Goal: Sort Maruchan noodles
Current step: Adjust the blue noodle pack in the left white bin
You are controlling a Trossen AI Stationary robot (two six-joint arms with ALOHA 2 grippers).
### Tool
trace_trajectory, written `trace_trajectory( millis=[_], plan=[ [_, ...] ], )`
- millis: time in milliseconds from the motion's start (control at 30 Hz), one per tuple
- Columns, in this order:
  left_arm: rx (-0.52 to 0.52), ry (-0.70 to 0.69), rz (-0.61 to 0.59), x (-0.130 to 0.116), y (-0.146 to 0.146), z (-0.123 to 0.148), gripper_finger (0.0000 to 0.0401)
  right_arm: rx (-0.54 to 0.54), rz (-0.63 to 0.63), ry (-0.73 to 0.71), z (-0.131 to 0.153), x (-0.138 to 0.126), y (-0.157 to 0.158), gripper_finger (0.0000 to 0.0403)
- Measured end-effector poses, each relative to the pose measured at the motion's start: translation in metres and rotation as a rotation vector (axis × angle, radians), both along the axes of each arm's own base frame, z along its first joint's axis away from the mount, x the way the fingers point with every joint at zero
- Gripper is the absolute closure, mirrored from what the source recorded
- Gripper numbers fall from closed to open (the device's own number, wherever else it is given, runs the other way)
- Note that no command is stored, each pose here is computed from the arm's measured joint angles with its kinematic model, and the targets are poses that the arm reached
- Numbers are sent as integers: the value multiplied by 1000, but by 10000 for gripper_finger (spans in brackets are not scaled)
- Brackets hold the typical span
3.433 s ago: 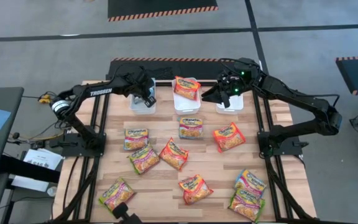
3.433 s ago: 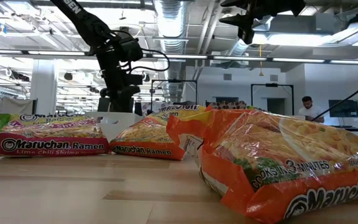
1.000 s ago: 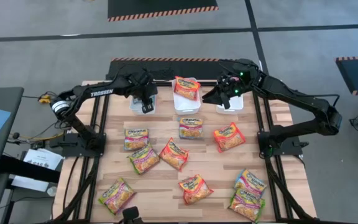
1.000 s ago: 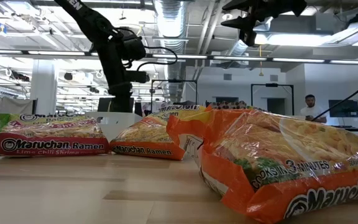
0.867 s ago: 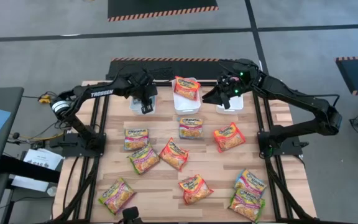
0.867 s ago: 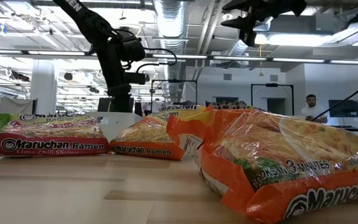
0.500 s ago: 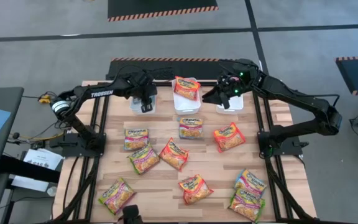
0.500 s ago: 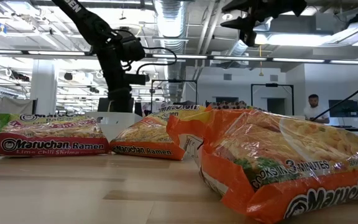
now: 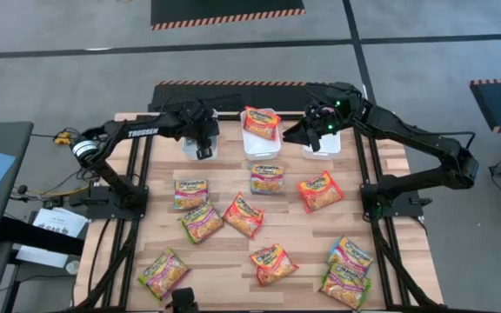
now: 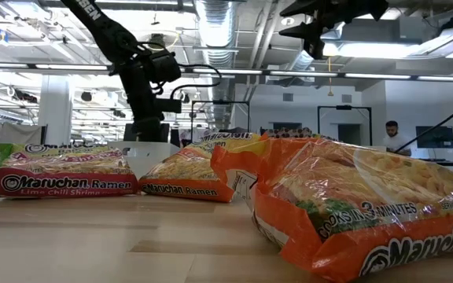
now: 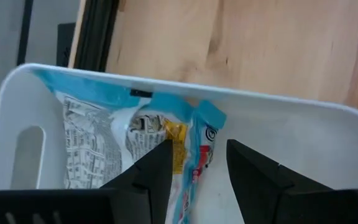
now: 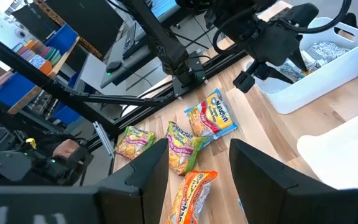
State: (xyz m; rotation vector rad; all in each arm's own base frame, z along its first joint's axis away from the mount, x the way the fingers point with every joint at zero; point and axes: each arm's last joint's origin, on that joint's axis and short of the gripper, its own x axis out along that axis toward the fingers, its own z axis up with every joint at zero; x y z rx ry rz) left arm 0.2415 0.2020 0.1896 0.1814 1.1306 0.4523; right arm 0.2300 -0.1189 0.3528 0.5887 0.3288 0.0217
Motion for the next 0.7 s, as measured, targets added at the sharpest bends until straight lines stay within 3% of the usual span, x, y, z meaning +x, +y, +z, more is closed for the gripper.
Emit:
trace_trajectory(
  millis=[267,500,700],
  plan=[
    [79,12,45,-1,4,0,264,0,0,0,0,0,0,207],
    [59,-12,38,0,8,-2,264,0,0,0,0,0,0,207],
    [-18,34,68,5,13,-30,264,10,-2,1,0,0,0,207]
  ],
)
